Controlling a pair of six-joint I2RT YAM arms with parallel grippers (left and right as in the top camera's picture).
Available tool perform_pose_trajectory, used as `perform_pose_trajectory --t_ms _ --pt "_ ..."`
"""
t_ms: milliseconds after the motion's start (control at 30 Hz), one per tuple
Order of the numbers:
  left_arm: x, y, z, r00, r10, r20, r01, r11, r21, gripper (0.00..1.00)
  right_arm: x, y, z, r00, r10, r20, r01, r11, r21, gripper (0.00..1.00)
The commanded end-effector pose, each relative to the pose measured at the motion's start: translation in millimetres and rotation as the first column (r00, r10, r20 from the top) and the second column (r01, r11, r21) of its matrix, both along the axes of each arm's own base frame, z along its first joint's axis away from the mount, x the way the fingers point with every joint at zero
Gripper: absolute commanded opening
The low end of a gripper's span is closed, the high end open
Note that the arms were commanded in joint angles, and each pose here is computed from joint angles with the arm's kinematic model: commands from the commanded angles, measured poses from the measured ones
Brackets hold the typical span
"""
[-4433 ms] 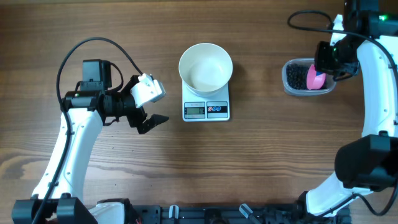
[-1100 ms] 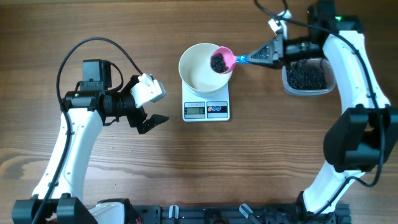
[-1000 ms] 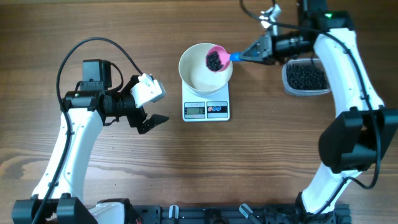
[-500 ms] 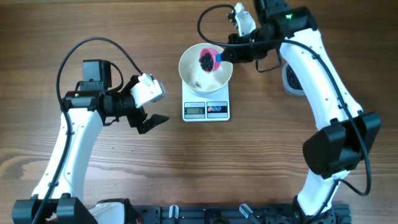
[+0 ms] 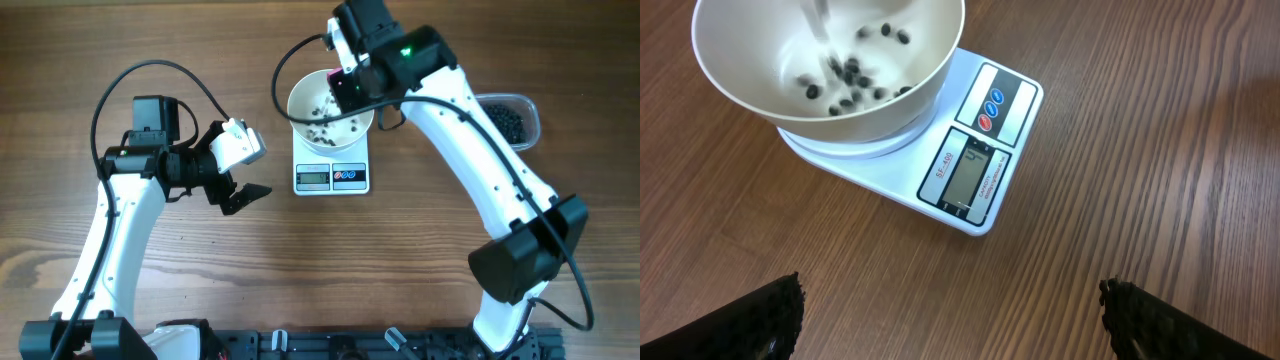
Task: Scoop item into bowl and weigh 150g on scale
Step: 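Carry the filled scoop to the bowl and tip beans in, then return the scoop to the bean tub and scoop more beans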
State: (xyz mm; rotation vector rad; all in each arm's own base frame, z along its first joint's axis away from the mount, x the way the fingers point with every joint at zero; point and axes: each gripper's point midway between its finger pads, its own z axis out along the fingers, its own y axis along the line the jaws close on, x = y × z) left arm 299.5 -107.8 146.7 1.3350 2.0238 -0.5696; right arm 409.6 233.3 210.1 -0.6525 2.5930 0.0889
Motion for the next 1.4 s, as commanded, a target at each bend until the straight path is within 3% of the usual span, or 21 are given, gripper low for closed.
perform_pose_trajectory --t_ms 0,300,567,700,833,900,1033,1233,1367 --pt "1.4 0.2 1.1 1.0 0.005 -0.003 -0.005 1.0 -0.006 1.0 3.2 -6.7 43.0 0.983 0.033 0.178 -0.012 0.993 -0.117 0.04" --pt "1.4 0.2 1.1 1.0 0.005 -0.003 -0.005 1.0 -0.006 1.0 -0.4 5.9 50.6 0.966 0.111 0.231 -0.067 0.979 -0.19 0.04" --pt "1.4 0.2 1.1 1.0 0.005 -0.003 -0.005 1.0 -0.006 1.0 0.3 8.9 54.9 0.971 0.074 0.227 -0.05 0.993 -0.107 0.04" --pt "1.4 0.2 1.1 1.0 0.005 -0.003 -0.005 1.0 -0.006 1.0 5.2 -19.9 79.6 0.976 -0.053 0.21 0.04 0.997 0.066 0.04" --pt "1.4 0.2 1.1 1.0 0.005 -0.003 -0.005 1.0 -0.006 1.0 0.9 -104.4 114.0 0.951 -0.252 0.18 0.22 0.959 0.18 0.04" --pt "1.4 0.2 1.1 1.0 0.005 -0.003 -0.005 1.0 -0.006 1.0 -7.6 -155.0 119.2 0.922 -0.351 0.16 0.327 0.931 0.162 0.04" --pt "1.4 0.2 1.1 1.0 0.005 -0.003 -0.005 1.0 -0.006 1.0 -37.4 -260.7 95.3 0.838 -0.542 0.061 0.544 0.839 -0.005 0.04" --pt "1.4 0.2 1.1 1.0 0.005 -0.003 -0.005 1.0 -0.006 1.0 -45.1 -307.8 48.1 0.778 -0.627 -0.047 0.616 0.775 -0.137 0.04" --pt "1.4 0.2 1.1 1.0 0.005 -0.003 -0.005 1.0 -0.006 1.0 -36.0 -313.1 12.0 0.779 -0.616 -0.115 0.587 0.782 -0.21 0.04"
